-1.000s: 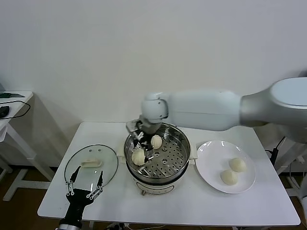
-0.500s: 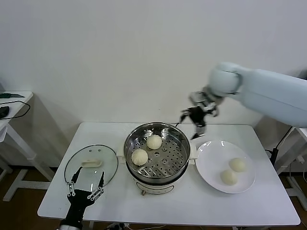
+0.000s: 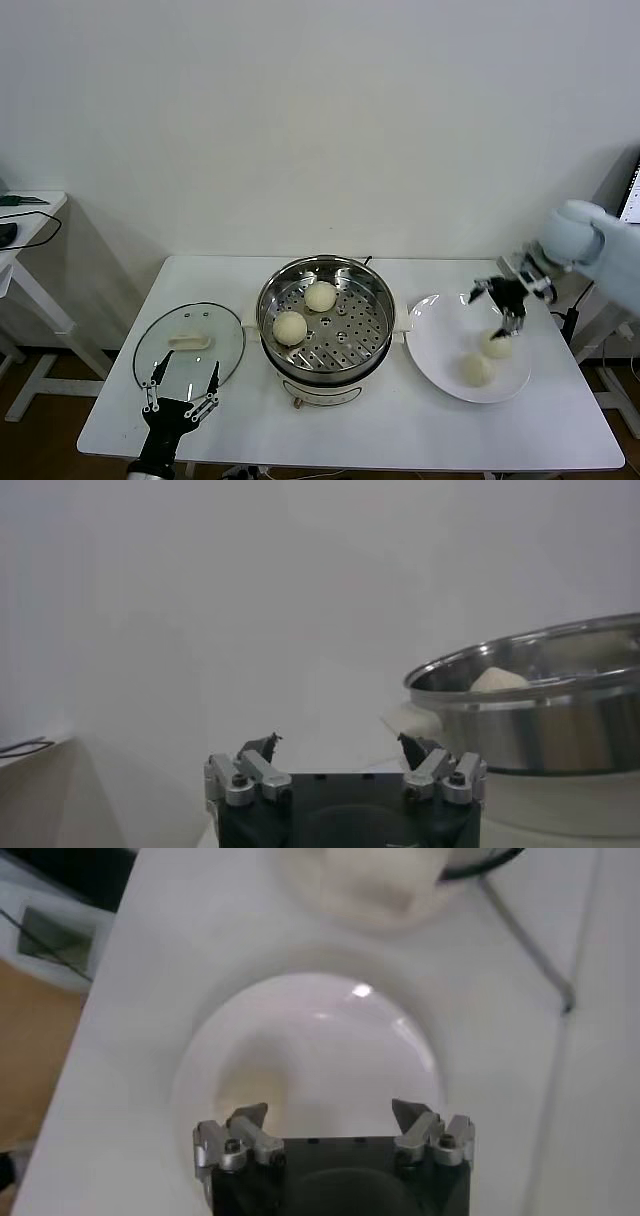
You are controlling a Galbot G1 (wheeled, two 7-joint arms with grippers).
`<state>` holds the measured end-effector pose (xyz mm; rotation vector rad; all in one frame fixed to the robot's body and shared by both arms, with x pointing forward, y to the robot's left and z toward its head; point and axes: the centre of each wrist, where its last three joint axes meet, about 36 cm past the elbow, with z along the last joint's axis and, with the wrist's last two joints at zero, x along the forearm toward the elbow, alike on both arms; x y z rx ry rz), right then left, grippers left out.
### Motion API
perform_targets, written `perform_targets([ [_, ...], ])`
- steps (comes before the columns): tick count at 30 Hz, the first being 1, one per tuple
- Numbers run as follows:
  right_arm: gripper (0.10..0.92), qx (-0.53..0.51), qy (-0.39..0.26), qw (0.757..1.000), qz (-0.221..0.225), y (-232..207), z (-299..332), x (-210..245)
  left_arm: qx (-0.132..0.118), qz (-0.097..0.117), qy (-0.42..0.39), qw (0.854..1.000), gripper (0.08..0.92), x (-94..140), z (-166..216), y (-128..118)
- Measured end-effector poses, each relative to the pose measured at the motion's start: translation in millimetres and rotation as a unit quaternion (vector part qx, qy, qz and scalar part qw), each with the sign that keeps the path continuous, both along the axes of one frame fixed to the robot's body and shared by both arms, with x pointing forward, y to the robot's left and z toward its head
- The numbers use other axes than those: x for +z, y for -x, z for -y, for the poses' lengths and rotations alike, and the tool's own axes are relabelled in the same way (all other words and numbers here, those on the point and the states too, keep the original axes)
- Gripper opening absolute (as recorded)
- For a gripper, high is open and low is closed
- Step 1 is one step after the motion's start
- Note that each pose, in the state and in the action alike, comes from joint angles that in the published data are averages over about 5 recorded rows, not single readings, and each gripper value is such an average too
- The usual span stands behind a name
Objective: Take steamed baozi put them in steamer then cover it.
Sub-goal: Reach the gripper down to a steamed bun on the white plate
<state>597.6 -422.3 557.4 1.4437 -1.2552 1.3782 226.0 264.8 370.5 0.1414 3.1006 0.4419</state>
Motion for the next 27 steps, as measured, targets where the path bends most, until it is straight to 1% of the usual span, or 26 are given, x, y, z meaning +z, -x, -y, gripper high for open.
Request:
perform_targets([
  [9, 0.823, -0.005, 0.015, 1.0, -0.021, 10.0, 3.7, -55.8, 0.006, -0.001, -0.001, 1.0, 0.823, -1.3, -2.0, 1.0],
  [20, 0.821, 0.0, 0.019, 0.999, -0.027, 7.9, -8.5, -88.6, 0.009, -0.003, -0.001, 1.0, 0.823, -2.7, -2.7, 1.4],
  [23, 0.801, 0.002, 0.019, 0.999, -0.029, 7.8, -11.9, -93.4, 0.01, -0.003, -0.001, 1.0, 0.823, -2.8, -2.8, 1.6],
  [27, 0.747, 0.003, 0.021, 0.999, -0.029, 8.1, -13.1, -96.1, 0.011, -0.003, -0.001, 1.0, 0.823, -2.8, -3.0, 1.8],
])
